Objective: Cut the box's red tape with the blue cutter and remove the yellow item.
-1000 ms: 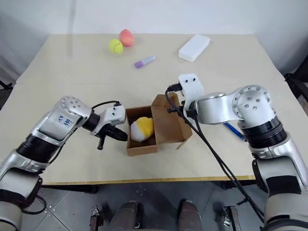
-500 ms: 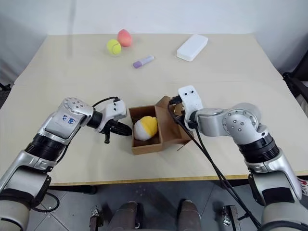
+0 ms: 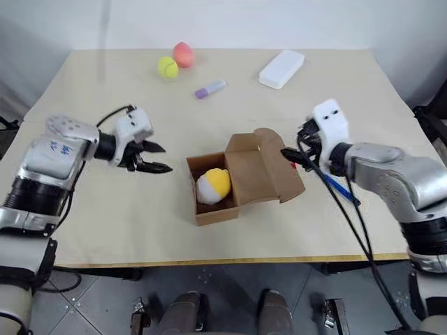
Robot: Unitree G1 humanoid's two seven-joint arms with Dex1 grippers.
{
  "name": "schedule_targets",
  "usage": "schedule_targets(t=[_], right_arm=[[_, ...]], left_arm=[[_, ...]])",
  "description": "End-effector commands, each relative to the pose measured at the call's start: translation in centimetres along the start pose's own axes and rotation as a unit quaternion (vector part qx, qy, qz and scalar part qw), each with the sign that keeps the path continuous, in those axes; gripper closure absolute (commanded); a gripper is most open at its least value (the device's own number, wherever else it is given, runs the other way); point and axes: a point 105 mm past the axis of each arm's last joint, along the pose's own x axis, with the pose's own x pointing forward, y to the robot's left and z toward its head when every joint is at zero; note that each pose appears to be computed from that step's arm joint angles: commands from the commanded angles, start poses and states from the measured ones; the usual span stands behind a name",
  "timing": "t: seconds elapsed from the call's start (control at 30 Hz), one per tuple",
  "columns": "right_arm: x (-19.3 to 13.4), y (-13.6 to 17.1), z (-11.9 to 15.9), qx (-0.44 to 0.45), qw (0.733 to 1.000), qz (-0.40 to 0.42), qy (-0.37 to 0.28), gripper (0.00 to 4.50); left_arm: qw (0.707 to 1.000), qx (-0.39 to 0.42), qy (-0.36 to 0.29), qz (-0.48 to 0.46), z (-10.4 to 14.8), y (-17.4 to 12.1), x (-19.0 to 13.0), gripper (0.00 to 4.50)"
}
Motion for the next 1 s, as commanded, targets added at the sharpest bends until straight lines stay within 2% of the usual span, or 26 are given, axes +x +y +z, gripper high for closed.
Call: schedule_targets(t=[0.03, 0.07, 0.13, 0.2, 0.23, 0.4, 0.63, 0.73, 0.9, 1.0], right_arm=[[-2.2, -1.0, 2.5, -0.042, 0.996, 0.016, -0.075, 1.14], [-2.6, -1.1, 2.8, -0.045, 0.995, 0.021, -0.088, 1.14], [-4.0, 0.6, 3.1, -0.054, 0.989, 0.086, -0.107, 0.88], [-5.9, 3.1, 2.5, -0.061, 0.98, 0.166, -0.096, 0.31], [-6.7, 3.9, 2.2, -0.062, 0.976, 0.19, -0.089, 0.02], [-8.6, 5.4, 2.0, -0.059, 0.973, 0.204, -0.089, 0.02], [-9.4, 7.0, 1.0, -0.041, 0.977, 0.188, -0.091, 0.02], [-9.6, 7.4, 0.4, -0.035, 0.979, 0.183, -0.086, 0.0], [-10.0, 7.4, 0.1, -0.027, 0.979, 0.176, -0.096, 0.0], [-10.1, 7.1, 0.0, -0.026, 0.979, 0.175, -0.105, 0.0]], left_arm=[[0.998, 0.044, -0.047, -0.011, 4.1, -0.5, -0.3, 0.44], [0.997, 0.053, -0.056, -0.019, 5.0, -0.8, -0.1, 0.36], [0.993, 0.076, -0.08, -0.044, 7.2, -1.9, 0.9, 0.02], [0.986, 0.093, -0.091, -0.104, 8.9, -4.4, 2.5, 0.0], [0.982, 0.102, -0.079, -0.138, 9.0, -5.8, 3.3, 0.0], [0.97, 0.128, -0.017, -0.206, 6.5, -8.2, 4.5, 0.0], [0.967, 0.153, 0.04, -0.2, 4.0, -7.9, 7.8, 0.0], [0.966, 0.154, 0.037, -0.206, 3.8, -7.9, 8.3, 0.57], [0.968, 0.156, 0.025, -0.196, 4.6, -7.4, 8.5, 2.08], [0.97, 0.143, -0.011, -0.194, 6.1, -7.0, 7.6, 2.94]])
